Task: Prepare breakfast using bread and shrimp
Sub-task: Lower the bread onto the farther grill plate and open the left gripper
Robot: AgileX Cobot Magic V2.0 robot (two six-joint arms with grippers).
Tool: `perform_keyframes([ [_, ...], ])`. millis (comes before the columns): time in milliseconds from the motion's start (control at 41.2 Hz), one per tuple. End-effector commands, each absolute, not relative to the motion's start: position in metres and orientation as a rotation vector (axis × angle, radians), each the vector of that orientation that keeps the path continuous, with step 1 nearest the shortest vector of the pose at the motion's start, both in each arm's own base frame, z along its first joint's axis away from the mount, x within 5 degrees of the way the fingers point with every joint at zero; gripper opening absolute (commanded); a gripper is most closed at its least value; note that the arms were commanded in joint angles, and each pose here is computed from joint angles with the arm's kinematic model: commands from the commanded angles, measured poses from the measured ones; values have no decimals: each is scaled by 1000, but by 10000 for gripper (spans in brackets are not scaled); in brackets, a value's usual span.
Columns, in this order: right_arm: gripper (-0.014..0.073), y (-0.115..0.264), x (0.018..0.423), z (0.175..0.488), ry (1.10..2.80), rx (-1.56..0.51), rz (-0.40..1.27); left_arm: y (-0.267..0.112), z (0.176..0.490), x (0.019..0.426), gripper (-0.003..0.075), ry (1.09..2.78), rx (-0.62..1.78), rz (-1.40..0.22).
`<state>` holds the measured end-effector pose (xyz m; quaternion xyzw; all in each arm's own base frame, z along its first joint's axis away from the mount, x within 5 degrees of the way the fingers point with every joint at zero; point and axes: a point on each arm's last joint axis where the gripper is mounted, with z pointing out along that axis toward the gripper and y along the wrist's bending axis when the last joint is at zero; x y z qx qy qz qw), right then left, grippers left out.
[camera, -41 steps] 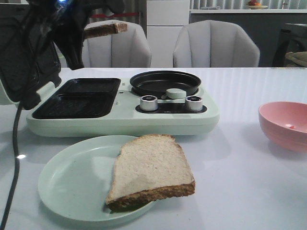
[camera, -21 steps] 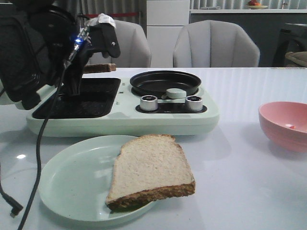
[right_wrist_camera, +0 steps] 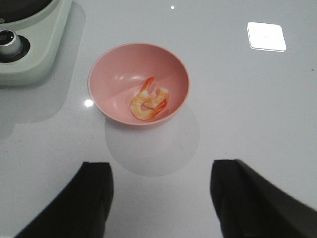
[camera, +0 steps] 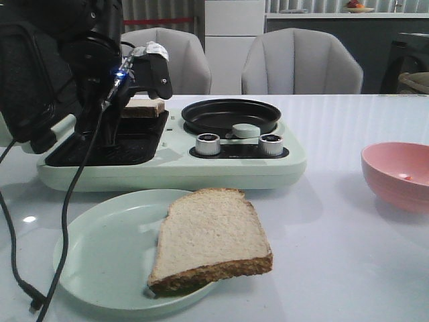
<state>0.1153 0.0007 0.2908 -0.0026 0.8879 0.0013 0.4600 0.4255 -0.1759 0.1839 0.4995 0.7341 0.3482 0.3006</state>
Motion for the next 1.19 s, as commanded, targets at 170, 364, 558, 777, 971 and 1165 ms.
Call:
perform_keyframes([
  [170,535,0,120,306,2092,-25,-19,-167,221,427,223,1915,1249,945],
  [364,535,0,120,306,2092,-25,-19,-164,216,427,291,1967,1269,880],
  [558,535,0,120,306,2092,-25,-19,-164,224,425,449,1967,1244,861],
  [777,535,0,120,306,2092,-25,-19,-161,257,413,549,1941,1223,822],
  [971,535,0,120,306,2093,-25,-19,-162,300,392,542,1913,1165,777],
  [1165,535,0,120,306,2094,-25,-19,-166,349,352,542,1931,1056,687],
])
